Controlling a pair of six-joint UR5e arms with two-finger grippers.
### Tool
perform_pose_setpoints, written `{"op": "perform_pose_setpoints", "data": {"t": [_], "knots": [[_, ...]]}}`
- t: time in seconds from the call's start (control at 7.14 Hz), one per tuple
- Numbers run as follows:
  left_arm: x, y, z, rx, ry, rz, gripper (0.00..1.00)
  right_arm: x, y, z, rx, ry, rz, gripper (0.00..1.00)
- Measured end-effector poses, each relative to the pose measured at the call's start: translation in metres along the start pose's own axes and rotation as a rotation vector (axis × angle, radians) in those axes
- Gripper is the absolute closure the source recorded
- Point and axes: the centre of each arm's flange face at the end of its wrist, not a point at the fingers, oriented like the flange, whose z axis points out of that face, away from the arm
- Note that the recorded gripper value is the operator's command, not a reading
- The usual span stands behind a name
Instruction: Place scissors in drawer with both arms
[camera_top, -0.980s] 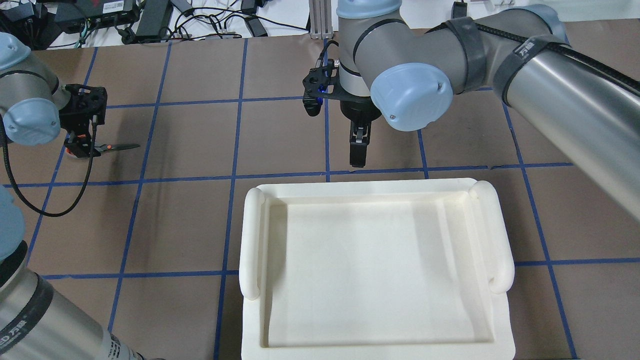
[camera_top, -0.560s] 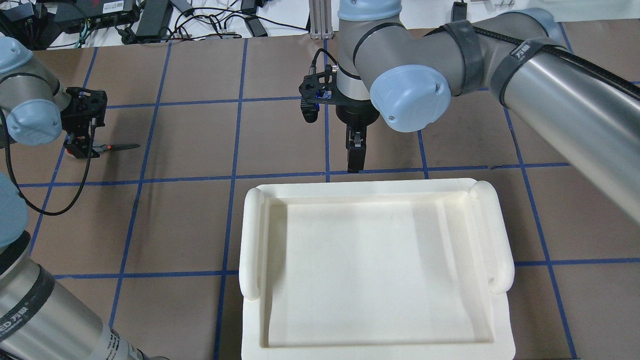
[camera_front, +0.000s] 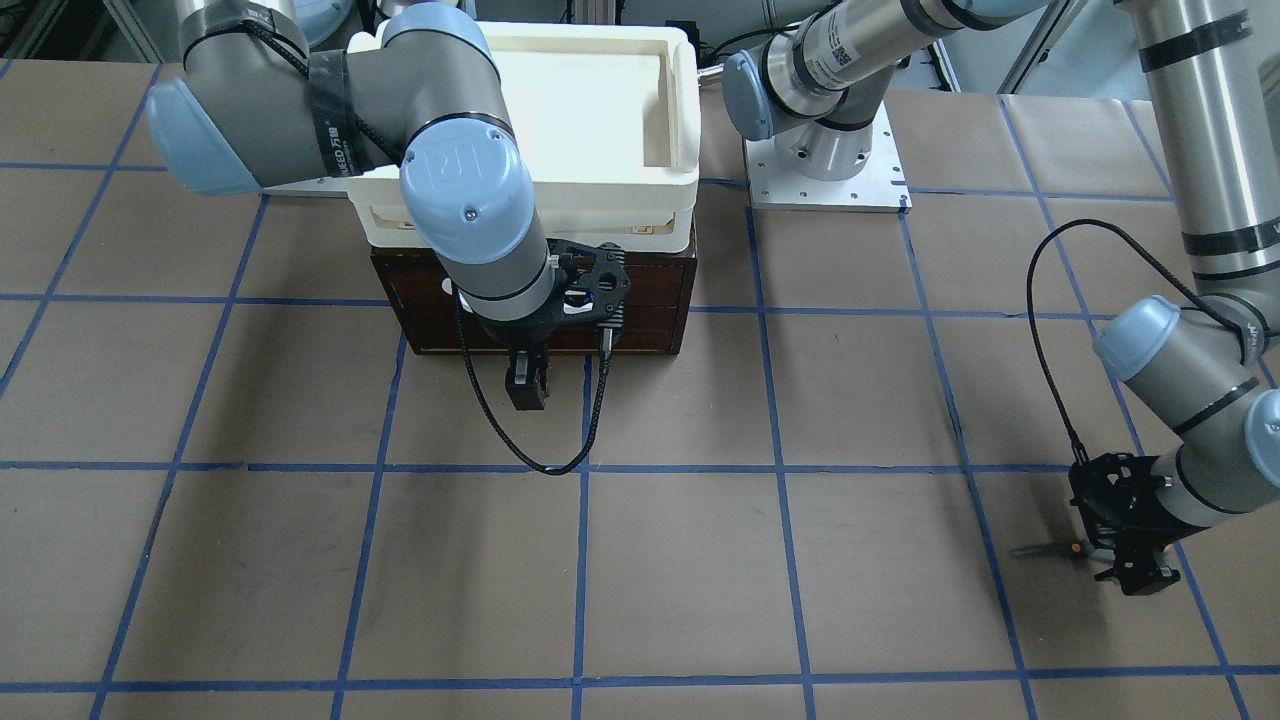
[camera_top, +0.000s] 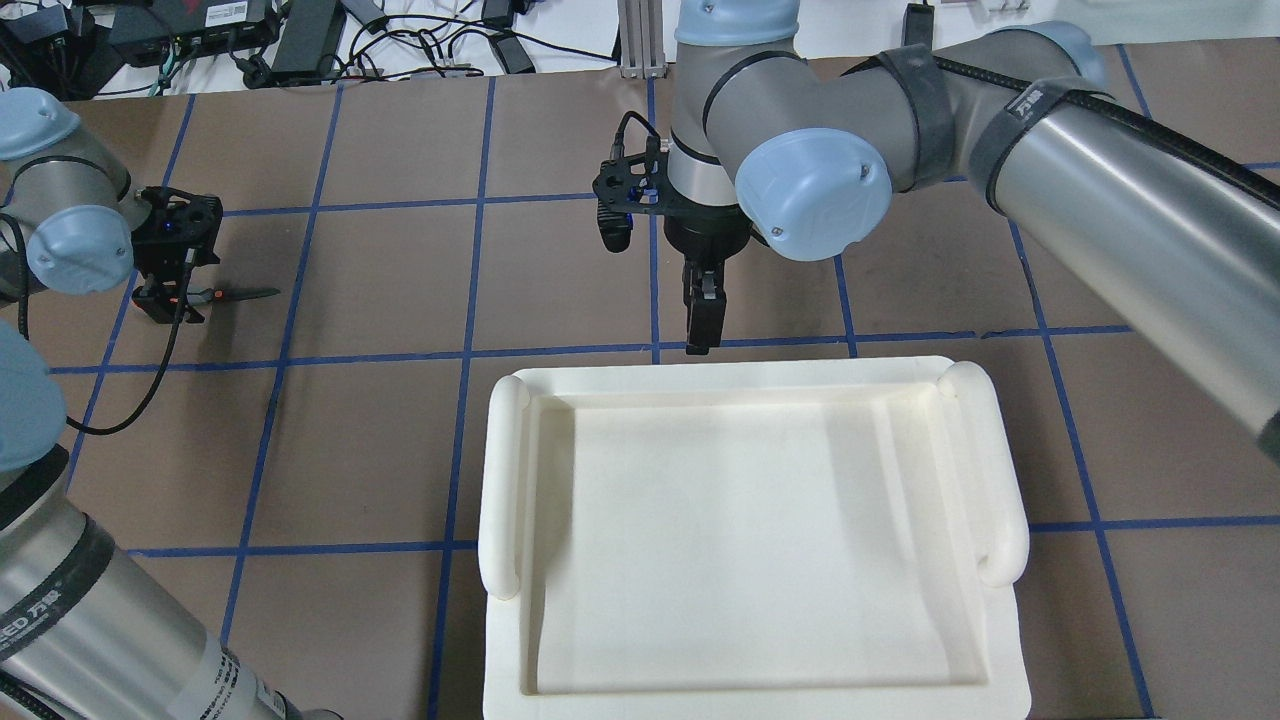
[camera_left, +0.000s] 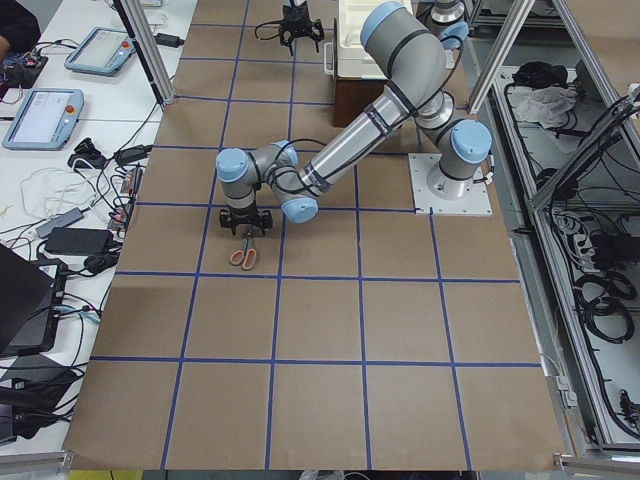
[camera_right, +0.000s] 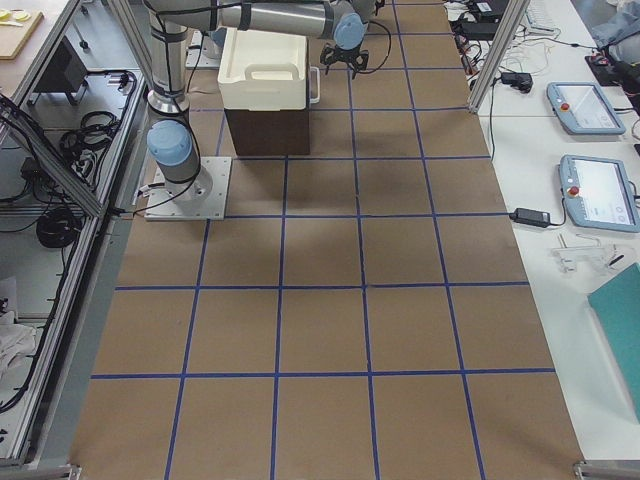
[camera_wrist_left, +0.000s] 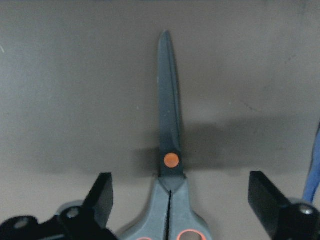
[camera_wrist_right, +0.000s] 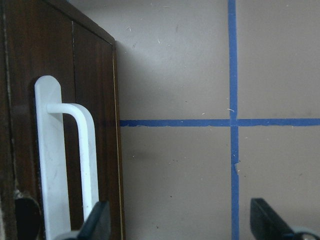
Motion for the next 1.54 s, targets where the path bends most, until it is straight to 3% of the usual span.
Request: {"op": "perform_pose_setpoints", "data": {"t": [0.42,0.7,0.84,0.98,1.12,1.54], "knots": [[0.002,0.01,0.011,0.008,0.01,0.016,0.07,-0.004,0.006,0.012,-0.034,-0.097,0.005,0.0],[0.002,0.011,0.015,0.011,0.013,0.027,0.17,-0.008,0.009,0.019,-0.053,-0.135,0.002,0.0],[0.002,0.012,0.016,0.01,0.014,0.03,0.33,-0.009,0.009,0.021,-0.056,-0.143,-0.006,0.0],[0.002,0.012,0.016,0.01,0.014,0.045,0.79,-0.01,0.009,0.023,-0.057,-0.144,-0.01,0.0],[0.001,0.012,0.016,0.009,0.01,0.071,1.0,-0.01,0.009,0.024,-0.058,-0.143,-0.012,0.0],[-0.002,0.014,0.008,-0.013,-0.024,0.097,1.0,-0.011,0.01,0.032,-0.06,-0.153,-0.008,0.0]]}}
